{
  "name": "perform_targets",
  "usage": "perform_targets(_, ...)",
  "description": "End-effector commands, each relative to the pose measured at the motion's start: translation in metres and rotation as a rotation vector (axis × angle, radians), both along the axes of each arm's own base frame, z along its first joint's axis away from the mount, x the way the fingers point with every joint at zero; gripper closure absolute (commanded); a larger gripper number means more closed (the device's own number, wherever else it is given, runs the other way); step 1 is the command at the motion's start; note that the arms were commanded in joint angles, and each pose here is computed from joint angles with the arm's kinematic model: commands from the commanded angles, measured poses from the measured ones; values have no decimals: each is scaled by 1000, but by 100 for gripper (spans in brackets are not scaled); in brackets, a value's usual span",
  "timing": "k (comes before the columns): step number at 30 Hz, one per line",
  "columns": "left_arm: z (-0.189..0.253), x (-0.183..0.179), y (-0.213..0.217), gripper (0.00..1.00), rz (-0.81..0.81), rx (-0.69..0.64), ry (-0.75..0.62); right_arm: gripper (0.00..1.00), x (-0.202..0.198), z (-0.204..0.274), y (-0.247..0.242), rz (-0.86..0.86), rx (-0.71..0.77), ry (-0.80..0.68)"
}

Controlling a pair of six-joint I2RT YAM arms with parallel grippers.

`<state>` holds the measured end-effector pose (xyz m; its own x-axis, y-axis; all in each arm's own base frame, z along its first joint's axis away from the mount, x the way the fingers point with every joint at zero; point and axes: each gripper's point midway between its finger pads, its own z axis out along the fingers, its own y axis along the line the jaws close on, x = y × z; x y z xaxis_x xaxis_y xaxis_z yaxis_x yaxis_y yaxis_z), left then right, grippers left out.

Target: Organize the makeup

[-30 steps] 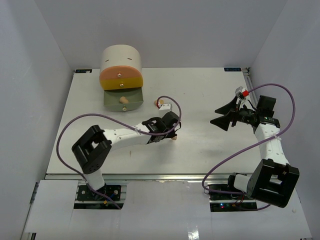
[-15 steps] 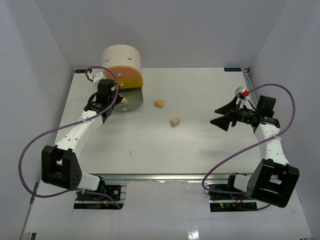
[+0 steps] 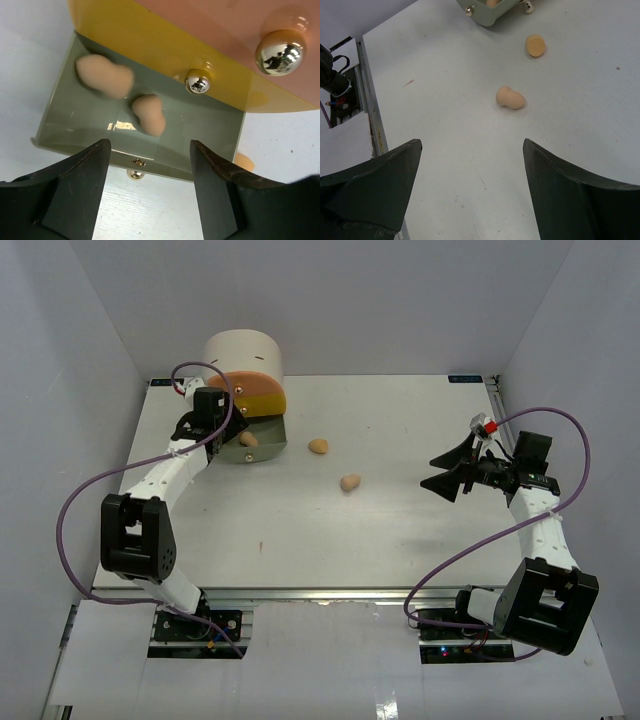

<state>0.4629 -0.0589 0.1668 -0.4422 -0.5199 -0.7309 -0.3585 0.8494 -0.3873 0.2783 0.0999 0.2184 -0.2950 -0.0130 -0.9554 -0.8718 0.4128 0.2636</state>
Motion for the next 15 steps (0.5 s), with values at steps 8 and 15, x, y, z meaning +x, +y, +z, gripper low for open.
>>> perform_targets(8, 76, -34, -35, 18, -354, -78, -200, 8, -11, -60, 73, 174, -346, -23)
perform_targets(15, 89, -136, -47, 2, -547, -50, -387, 10, 44, -109, 97, 146, -768, -81)
